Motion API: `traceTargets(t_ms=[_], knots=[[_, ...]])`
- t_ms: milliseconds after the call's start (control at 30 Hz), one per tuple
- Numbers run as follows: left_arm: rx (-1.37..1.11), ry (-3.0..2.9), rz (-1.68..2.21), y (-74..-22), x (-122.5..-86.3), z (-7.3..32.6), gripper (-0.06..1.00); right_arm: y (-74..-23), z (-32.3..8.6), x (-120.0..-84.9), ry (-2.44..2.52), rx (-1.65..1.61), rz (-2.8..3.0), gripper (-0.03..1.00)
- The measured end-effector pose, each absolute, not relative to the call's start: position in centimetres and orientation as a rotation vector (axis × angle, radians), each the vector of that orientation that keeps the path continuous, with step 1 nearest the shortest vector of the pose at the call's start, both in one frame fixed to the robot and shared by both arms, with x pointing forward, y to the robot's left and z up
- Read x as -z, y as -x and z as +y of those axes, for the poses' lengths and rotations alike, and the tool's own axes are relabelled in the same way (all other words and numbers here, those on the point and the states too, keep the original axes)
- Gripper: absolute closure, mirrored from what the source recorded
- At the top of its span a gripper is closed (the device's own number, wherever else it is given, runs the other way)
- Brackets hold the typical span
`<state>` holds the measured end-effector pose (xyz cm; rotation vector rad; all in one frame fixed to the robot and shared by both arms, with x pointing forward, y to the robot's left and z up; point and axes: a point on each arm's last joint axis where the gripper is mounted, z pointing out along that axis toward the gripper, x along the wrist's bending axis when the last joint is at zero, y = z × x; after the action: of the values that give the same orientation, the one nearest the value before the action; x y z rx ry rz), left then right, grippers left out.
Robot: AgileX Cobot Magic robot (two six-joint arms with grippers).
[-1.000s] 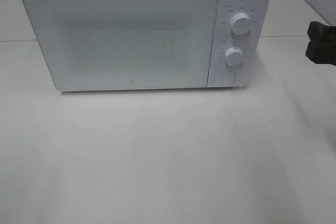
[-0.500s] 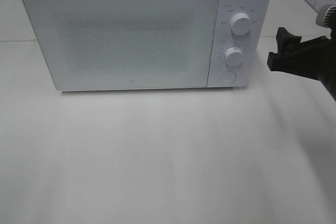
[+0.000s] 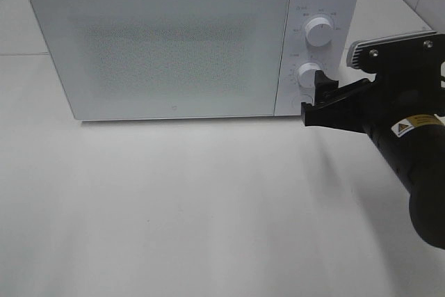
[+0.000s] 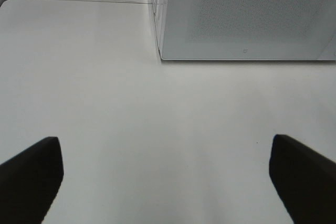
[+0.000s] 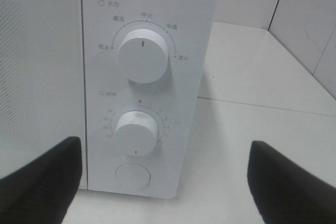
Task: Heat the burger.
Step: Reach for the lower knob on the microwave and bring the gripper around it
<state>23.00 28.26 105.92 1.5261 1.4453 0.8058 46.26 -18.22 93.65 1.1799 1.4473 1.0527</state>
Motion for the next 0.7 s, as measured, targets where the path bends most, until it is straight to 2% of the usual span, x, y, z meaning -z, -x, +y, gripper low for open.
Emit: traceTargets(t_ms=[233, 700], knots=[[-0.806, -1.526, 1.445, -23.0, -105.9, 28.3, -0.04, -45.4, -16.3, -93.4, -1.117, -1.057, 1.512, 0.2], [-0.806, -1.526, 1.445, -23.0, -105.9, 28.3, -0.04, -45.9, -16.1, -93.8, -1.174, -1.054, 1.457, 0.2]])
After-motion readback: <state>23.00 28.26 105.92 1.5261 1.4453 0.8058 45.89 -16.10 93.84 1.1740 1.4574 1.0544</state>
